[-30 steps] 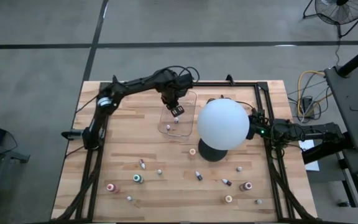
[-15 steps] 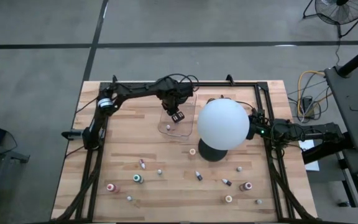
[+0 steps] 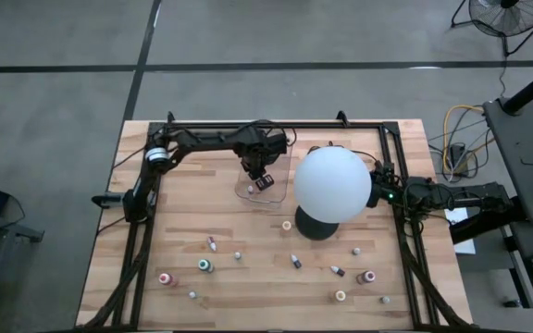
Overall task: Pick & Place food coloring
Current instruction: Put the small purple food coloring bottle into the transparent bin, then put the small green food coloring bottle into the transparent bin
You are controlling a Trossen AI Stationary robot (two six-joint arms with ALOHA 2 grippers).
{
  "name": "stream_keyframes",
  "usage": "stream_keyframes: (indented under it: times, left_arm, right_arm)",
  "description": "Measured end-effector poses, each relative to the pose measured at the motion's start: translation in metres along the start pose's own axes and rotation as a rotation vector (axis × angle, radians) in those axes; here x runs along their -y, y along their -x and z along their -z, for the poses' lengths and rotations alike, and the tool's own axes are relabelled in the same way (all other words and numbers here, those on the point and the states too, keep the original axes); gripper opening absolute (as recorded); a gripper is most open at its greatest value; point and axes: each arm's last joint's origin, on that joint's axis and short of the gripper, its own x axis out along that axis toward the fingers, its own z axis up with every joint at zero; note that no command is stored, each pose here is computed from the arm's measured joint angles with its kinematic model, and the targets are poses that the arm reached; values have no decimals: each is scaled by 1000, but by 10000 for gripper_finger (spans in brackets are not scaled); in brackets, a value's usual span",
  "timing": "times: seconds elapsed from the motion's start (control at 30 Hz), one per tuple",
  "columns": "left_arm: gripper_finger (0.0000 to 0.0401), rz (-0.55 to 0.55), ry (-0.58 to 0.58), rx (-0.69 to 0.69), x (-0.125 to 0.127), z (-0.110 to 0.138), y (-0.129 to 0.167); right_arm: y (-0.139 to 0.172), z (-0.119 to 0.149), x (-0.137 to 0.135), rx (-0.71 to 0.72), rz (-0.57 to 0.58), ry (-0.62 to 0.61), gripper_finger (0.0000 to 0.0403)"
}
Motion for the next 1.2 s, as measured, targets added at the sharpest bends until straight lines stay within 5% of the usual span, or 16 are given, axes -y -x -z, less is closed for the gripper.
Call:
stream_keyframes:
  times: [0.63, 1.2]
  left_arm:
    - [72, 5, 6, 20, 2, 0, -3]
    - [243, 31, -9, 121, -7, 20, 62]
  right_arm:
    - [0, 0, 0, 0, 0, 0, 302]
    - [0, 0, 0, 2, 2, 0, 302]
